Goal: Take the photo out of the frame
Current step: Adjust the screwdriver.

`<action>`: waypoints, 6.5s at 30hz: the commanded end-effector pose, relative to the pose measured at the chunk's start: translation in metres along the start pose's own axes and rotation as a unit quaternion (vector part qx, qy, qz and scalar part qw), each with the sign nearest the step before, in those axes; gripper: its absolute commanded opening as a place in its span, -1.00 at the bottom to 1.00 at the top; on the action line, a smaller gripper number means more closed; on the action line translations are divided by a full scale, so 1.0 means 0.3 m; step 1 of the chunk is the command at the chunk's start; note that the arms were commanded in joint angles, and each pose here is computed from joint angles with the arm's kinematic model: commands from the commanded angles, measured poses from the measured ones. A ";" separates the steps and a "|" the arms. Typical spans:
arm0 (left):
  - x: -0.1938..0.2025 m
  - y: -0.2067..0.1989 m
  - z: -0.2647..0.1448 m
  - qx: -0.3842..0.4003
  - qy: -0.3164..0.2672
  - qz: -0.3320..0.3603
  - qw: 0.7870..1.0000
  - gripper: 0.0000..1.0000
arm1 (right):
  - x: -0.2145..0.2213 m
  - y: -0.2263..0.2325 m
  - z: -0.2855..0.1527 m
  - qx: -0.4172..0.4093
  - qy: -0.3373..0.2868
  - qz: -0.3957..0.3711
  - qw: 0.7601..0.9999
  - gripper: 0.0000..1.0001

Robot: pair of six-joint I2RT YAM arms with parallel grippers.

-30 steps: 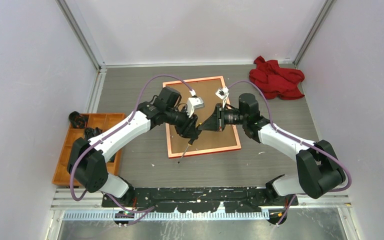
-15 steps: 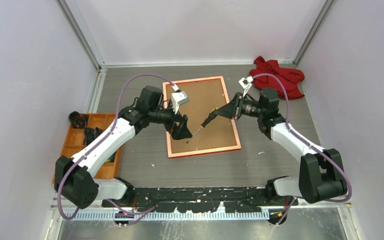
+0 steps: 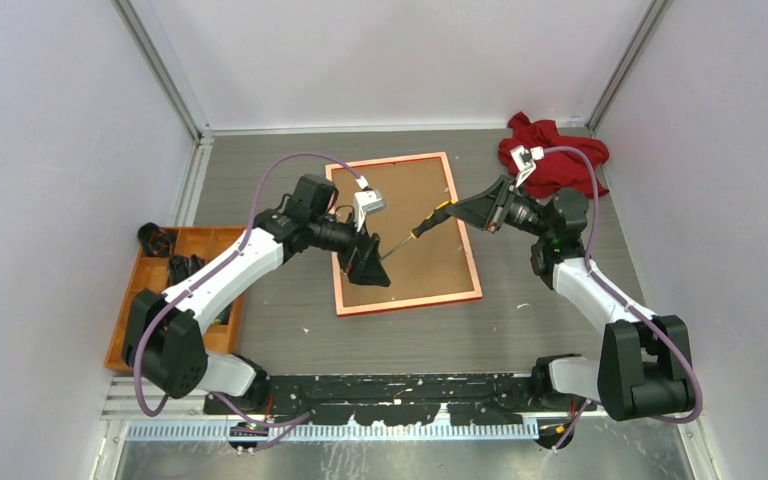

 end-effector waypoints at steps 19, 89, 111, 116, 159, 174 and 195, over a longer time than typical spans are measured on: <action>-0.083 -0.039 0.009 0.058 -0.041 0.000 0.997 -0.67 | -0.019 0.081 -0.010 -0.047 -0.020 -0.046 0.998 -0.99; -0.245 0.044 -0.182 -0.024 -0.208 -0.049 0.977 -0.99 | 0.286 -0.114 0.084 0.002 0.224 -0.086 0.971 -0.73; -0.237 0.024 -0.231 0.002 -0.048 0.045 0.998 0.99 | 0.277 -0.062 -0.028 -0.015 0.273 -0.116 0.955 -0.99; -0.229 -0.006 -0.146 0.043 0.005 0.061 0.997 0.99 | 0.285 -0.055 -0.034 -0.019 0.276 -0.122 0.953 -0.99; -0.236 -0.013 -0.063 0.041 -0.043 0.045 0.997 -0.99 | 0.201 -0.047 -0.028 -0.025 0.241 -0.092 0.966 0.71; -0.356 0.050 -0.111 0.000 -0.238 -0.014 0.971 -1.00 | 0.028 0.016 0.013 0.001 0.093 -0.032 0.995 0.92; -0.340 0.041 -0.076 0.026 -0.271 -0.041 0.961 -0.99 | -0.005 0.101 0.031 -0.056 0.016 -0.011 0.998 0.82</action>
Point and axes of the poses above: each gripper's point midway between its finger pads, its own z axis out along the fingers, its own y axis along the line the jaws close on, x = y × z, the point moved 5 cm from there along -z, back along the fingers, and after that the axes turned 13 degrees about z, right-handed, at the moved point
